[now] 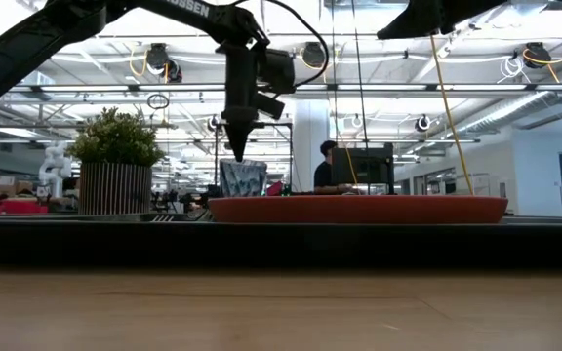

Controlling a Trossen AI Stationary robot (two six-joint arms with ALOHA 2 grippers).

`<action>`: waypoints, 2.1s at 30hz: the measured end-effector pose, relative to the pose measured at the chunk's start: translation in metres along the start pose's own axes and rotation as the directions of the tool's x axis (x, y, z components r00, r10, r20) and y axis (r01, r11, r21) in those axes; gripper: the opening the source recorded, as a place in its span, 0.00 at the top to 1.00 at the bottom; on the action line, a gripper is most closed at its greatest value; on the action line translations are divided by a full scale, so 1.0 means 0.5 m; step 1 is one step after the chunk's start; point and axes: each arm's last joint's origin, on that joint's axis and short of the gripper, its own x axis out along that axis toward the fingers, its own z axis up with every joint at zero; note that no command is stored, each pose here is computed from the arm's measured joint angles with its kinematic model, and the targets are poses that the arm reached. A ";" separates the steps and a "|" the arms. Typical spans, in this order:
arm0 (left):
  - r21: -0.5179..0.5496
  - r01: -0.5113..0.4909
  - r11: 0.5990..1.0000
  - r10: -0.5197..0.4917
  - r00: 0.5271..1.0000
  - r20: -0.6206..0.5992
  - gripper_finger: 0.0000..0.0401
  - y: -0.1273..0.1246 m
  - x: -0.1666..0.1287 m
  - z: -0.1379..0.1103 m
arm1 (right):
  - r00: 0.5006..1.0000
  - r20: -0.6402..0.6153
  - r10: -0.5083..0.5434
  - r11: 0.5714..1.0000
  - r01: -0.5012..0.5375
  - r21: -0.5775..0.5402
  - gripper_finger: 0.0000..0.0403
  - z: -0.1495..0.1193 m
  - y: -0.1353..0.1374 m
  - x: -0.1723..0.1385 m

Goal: Pick and place plate/cup/fork/spoon on tray
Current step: Put the blue cup to the top right of the orange plate on the black table tray

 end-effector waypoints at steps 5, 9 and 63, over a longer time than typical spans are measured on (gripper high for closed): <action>-0.002 -0.004 1.000 0.004 1.000 0.009 0.79 0.001 -0.005 0.001 | 1.000 -0.003 0.001 1.000 -0.001 -0.001 0.76 -0.001 0.000 0.000; -0.014 0.003 1.000 -0.003 1.000 -0.010 0.79 -0.001 -0.005 -0.002 | 1.000 -0.003 0.001 1.000 -0.001 -0.010 0.76 -0.001 0.000 0.000; -0.167 0.092 0.982 0.152 0.149 0.977 0.46 -0.119 -0.276 -0.149 | 0.962 0.240 -0.134 0.977 0.169 -0.131 0.51 -0.016 -0.035 0.014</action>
